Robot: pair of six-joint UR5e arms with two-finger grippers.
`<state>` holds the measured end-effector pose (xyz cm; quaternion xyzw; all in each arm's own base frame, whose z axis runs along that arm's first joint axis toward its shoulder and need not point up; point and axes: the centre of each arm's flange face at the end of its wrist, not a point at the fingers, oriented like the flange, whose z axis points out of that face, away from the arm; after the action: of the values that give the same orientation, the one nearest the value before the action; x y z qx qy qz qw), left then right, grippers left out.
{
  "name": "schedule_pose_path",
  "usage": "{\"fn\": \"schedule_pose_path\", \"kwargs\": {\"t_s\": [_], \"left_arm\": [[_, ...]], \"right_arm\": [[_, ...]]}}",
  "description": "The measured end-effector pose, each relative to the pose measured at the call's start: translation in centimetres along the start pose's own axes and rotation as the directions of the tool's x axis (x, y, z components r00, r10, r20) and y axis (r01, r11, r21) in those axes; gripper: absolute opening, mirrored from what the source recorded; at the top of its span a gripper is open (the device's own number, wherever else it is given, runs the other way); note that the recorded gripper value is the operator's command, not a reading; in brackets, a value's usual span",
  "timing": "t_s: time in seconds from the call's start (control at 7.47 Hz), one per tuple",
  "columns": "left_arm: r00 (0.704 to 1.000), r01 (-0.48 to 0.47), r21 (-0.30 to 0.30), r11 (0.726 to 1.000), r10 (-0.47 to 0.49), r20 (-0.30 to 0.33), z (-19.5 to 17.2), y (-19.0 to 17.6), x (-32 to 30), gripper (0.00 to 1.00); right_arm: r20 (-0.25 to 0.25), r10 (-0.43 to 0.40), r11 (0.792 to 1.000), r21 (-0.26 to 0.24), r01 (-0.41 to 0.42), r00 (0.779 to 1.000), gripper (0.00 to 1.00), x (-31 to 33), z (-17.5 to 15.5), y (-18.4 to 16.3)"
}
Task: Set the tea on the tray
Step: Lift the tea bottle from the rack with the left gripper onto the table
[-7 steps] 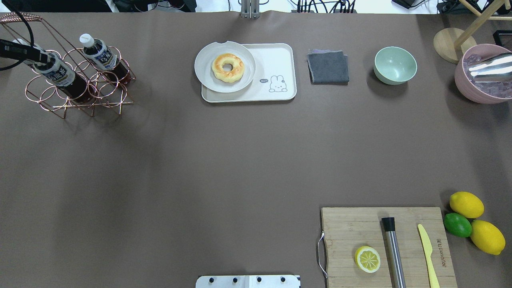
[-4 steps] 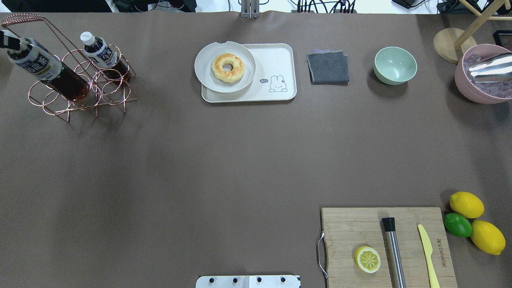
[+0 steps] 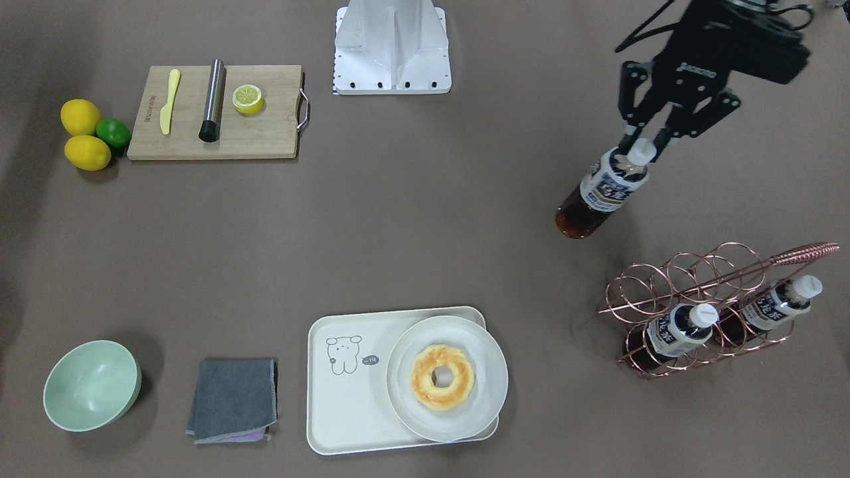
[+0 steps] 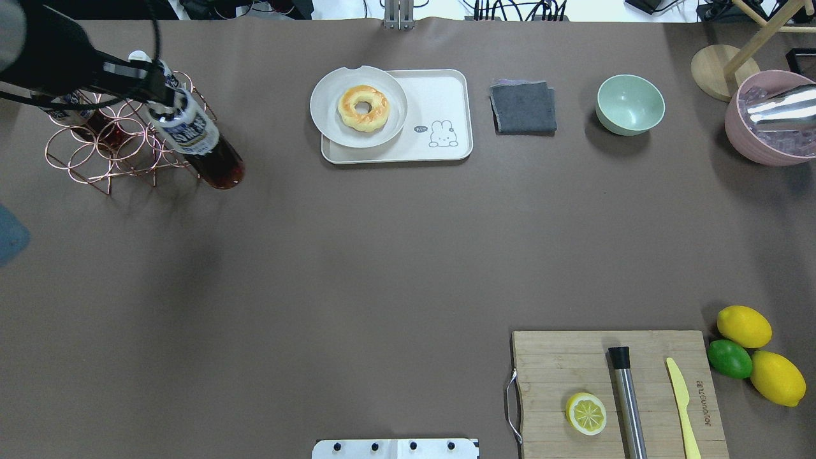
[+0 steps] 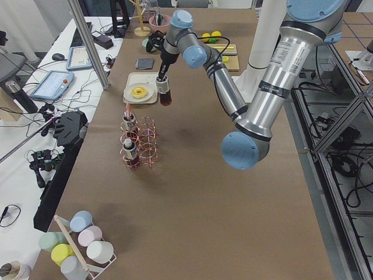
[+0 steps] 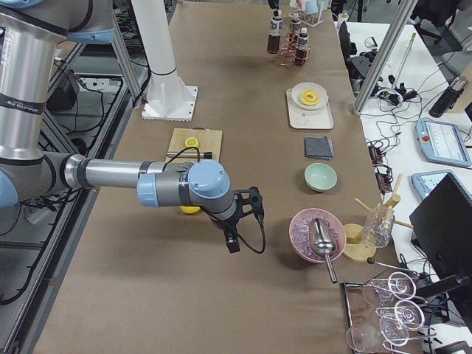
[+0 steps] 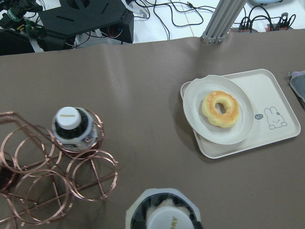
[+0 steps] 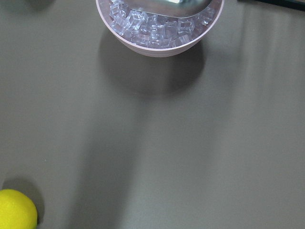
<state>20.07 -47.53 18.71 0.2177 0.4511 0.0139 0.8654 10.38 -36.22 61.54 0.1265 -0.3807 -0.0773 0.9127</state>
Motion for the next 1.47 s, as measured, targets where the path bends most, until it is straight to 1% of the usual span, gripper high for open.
{"fn": "schedule_pose_path", "kwargs": {"t_s": [0.13, 0.27, 0.4, 0.67, 0.8, 0.94, 1.07, 1.34, 1.47], "left_arm": [[1.000, 0.014, -0.024, 1.000, -0.014, 0.020, 1.5, 0.8, 6.1, 0.00], [0.999, 0.039, -0.040, 0.998, -0.038, 0.018, 3.2, 2.8, 11.8, 0.00], [0.998, 0.058, -0.044, 0.997, -0.057, 0.016, 5.2, 5.6, 17.2, 0.00], [0.998, 0.052, -0.037, 0.998, -0.051, 0.027, 9.0, 11.2, 25.8, 0.00], [0.998, 0.061, -0.039, 0.997, -0.060, 0.035, 10.4, 12.6, 28.5, 0.00], [0.997, 0.065, -0.045, 0.997, -0.063, 0.044, 11.4, 13.3, 29.9, 0.00], [0.997, 0.064, -0.049, 0.997, -0.061, 0.054, 12.1, 13.9, 30.3, 0.00], [0.996, 0.057, -0.034, 0.998, -0.055, 0.072, 12.9, 14.2, 30.6, 0.00], [0.996, 0.056, -0.032, 0.998, -0.053, 0.075, 13.0, 14.4, 30.7, 0.11]], "right_arm": [[0.005, 0.001, 1.000, 0.000, -0.001, 1.000, 1.00, 0.0, 0.0, 0.0], [0.007, 0.001, 1.000, 0.000, -0.001, 1.000, 1.00, 0.0, 0.1, 0.0], [0.010, 0.002, 1.000, 0.000, -0.002, 1.000, 1.00, 0.0, 0.1, 0.0], [0.025, 0.004, 1.000, 0.001, -0.004, 1.000, 1.00, -0.1, 0.2, 0.0], [0.031, 0.005, 1.000, 0.001, -0.005, 0.999, 1.00, 0.0, 0.3, 0.1], [0.034, 0.005, 1.000, 0.000, -0.005, 0.999, 1.00, 0.0, 0.3, 0.2], [0.035, 0.005, 1.000, 0.000, -0.005, 0.999, 1.00, 0.1, 0.4, 0.2], [0.036, 0.004, 1.000, -0.001, -0.004, 0.999, 1.00, 0.1, 0.4, 0.2], [0.038, 0.003, 1.000, 0.000, -0.003, 0.999, 1.00, 0.1, 0.4, 0.2]]}}
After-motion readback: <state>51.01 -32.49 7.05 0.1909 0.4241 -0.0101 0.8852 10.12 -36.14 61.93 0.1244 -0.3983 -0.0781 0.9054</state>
